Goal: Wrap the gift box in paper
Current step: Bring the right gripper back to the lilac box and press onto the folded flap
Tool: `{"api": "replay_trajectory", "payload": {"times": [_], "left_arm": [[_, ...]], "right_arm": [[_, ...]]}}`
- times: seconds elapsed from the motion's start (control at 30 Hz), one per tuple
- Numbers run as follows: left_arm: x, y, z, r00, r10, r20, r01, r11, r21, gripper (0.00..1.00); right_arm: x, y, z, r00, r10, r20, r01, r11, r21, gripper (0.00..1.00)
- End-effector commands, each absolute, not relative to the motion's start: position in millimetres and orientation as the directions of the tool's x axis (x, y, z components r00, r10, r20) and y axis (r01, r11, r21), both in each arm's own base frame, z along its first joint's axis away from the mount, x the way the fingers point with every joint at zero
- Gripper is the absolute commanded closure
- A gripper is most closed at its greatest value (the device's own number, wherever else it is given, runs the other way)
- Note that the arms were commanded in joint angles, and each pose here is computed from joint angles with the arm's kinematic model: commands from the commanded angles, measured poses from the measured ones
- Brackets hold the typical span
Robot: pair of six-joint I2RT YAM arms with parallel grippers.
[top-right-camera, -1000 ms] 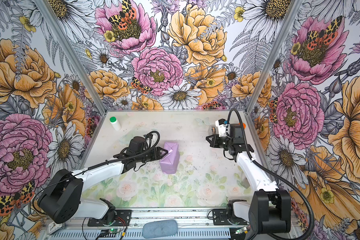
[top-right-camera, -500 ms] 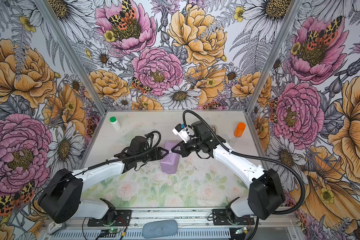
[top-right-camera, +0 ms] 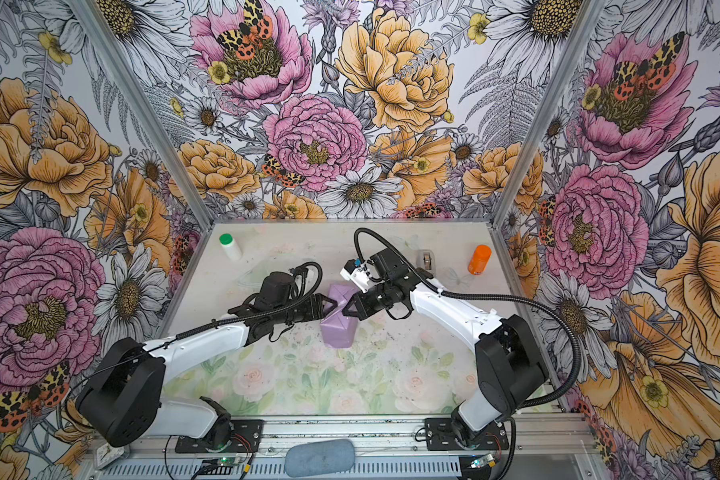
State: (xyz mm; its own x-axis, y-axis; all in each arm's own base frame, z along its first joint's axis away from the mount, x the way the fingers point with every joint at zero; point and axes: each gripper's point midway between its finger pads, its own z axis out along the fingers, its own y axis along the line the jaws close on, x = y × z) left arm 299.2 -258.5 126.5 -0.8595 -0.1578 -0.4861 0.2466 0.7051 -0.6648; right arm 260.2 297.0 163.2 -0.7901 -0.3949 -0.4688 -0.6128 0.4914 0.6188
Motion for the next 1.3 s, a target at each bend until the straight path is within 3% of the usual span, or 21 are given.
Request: {"api": "replay_trajectory", "payload": {"times": [0.0, 0.4, 1.27], "left_arm": [[290, -253, 103, -0.884, -0.115, -0.452, 0.216, 0.759, -0.614, 0.39], [290, -252, 105, -0.882, -0.113, -0.458, 0.221, 0.759, -0.613, 0.39], [292, -254, 110, -0.876, -0.110, -0.470, 0.234, 0.756, -0.611, 0.39]], "right_arm": [[270, 298, 165, -0.805, -0.368, -0.465, -0.593, 0.525, 0.611, 1.00], [268, 288, 154, -0.863, -0.316, -0.394, -0.504, 0.587, 0.634, 1.00], [258, 286, 150, -0.938, -0.270, -0.218, -0.338, 0.573, 0.746, 1.00]]}}
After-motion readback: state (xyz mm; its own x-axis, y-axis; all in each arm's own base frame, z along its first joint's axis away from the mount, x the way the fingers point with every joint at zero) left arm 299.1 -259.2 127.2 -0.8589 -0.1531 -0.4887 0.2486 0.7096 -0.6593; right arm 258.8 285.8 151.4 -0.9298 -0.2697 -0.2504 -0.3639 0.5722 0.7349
